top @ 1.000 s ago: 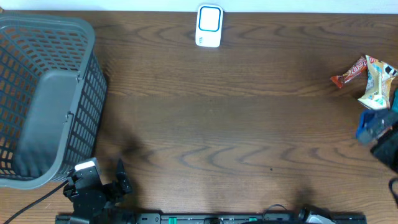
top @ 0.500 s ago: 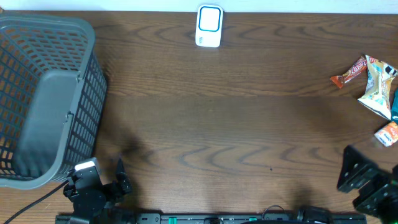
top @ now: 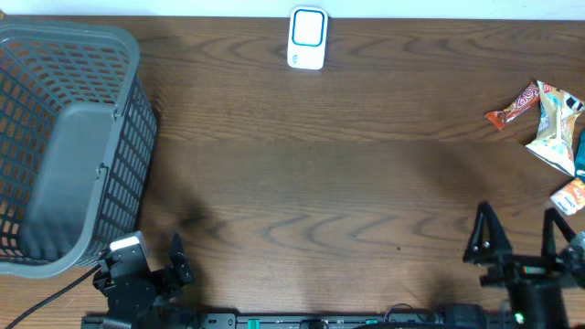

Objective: Scan the item barcode

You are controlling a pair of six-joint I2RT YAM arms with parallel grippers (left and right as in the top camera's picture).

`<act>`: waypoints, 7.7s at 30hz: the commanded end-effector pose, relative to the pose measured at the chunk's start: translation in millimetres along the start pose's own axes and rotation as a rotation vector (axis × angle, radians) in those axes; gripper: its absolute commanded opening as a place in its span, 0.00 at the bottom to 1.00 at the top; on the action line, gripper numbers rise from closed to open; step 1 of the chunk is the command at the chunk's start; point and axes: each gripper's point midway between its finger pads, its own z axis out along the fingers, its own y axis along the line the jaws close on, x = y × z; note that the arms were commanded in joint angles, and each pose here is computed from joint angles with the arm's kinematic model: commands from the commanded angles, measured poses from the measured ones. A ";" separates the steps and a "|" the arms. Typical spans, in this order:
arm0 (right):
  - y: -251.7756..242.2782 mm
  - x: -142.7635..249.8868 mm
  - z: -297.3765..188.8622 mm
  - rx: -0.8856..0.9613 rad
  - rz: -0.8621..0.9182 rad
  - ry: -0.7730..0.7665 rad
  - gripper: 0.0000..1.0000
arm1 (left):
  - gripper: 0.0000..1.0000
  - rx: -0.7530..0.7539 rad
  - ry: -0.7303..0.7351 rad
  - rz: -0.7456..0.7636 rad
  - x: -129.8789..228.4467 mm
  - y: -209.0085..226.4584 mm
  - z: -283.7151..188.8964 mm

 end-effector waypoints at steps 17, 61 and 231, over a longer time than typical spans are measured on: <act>-59.0 126.5 89.7 0.063 0.018 -0.156 0.99 | 0.98 -0.013 -0.009 -0.005 -1.8 2.4 -0.8; -71.4 181.4 101.4 0.079 0.010 -0.023 0.99 | 0.98 0.215 -0.181 -0.136 -43.0 -44.2 13.3; -71.4 181.4 101.4 0.079 0.010 -0.023 0.99 | 0.98 0.222 -0.371 0.075 -23.9 -55.8 90.4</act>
